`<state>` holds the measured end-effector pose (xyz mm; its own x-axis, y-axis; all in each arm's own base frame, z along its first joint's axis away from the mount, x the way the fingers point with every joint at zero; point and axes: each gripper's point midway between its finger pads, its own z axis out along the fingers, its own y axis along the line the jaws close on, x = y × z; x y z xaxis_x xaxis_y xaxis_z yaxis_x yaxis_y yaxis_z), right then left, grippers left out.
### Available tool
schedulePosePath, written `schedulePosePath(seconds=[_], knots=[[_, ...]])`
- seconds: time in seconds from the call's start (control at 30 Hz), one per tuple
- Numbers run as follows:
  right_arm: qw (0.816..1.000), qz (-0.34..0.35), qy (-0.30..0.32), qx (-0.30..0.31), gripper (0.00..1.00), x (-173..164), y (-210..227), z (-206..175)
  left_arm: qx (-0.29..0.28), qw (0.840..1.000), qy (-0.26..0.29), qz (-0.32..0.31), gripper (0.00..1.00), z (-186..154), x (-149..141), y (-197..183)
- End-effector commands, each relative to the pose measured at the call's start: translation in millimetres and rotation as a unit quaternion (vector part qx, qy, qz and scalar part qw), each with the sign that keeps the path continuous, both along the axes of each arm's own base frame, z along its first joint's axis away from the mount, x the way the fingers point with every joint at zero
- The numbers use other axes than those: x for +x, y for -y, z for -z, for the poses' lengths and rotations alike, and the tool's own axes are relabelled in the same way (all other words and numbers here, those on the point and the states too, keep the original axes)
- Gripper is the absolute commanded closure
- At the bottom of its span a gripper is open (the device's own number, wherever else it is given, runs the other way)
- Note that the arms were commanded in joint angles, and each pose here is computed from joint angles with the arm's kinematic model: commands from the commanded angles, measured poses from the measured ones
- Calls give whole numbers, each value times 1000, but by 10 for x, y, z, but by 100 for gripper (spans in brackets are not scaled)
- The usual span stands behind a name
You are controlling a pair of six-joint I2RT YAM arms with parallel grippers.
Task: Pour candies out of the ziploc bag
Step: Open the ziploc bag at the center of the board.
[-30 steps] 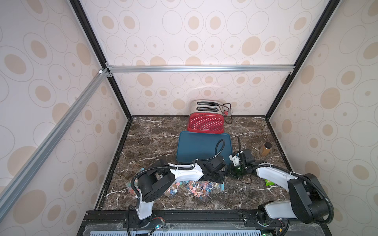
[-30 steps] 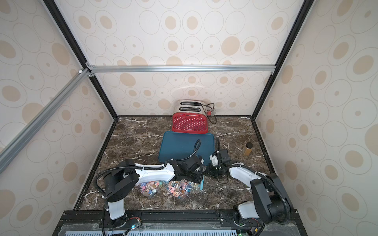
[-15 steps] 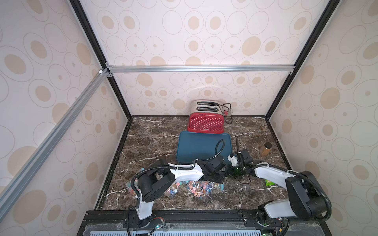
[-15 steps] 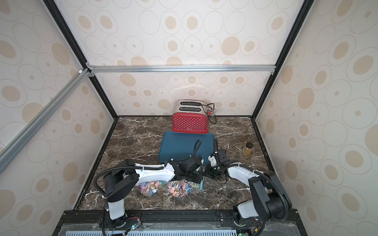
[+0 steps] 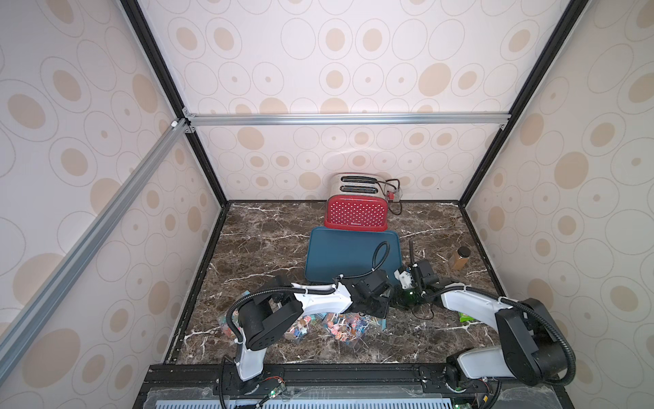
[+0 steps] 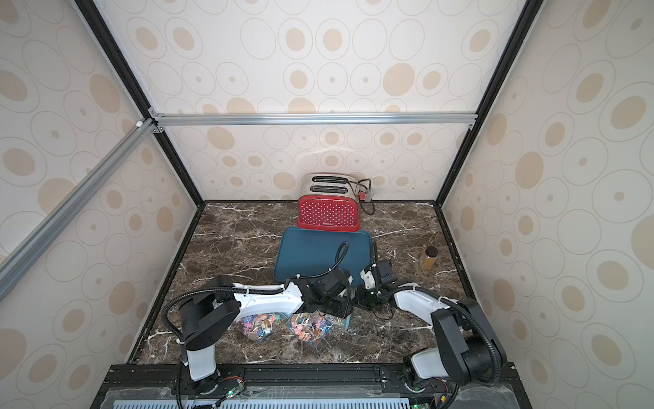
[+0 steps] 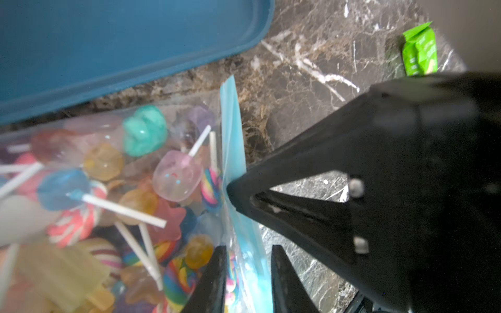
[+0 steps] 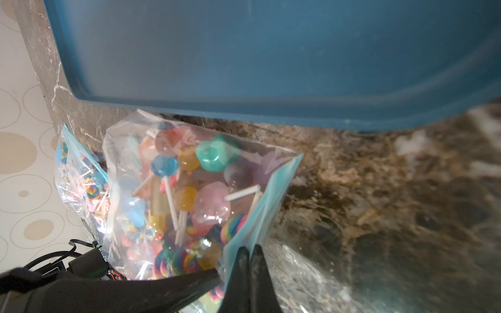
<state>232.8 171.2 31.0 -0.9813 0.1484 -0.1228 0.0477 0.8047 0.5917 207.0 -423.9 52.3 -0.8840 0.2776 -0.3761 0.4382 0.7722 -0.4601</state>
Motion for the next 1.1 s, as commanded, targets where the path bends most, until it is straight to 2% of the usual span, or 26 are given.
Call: schedulePosePath(seconds=[0.0, 0.8, 0.97, 1.07], knots=[[1000, -8, -3, -2, 100, -90, 4, 19, 0, 1000, 17, -1, 73, -105, 94, 39], [1000, -9, 9, 20, 100, -112, -36, -88, 7, 1000, -3, 12, 74, 52, 31, 57], [1000, -9, 8, 20, 100, -114, -35, -86, -2, 1000, -5, 15, 70, 23, 24, 87], [1000, -8, 7, 21, 100, -120, -38, -86, -3, 1000, -7, 16, 64, 31, 13, 94]])
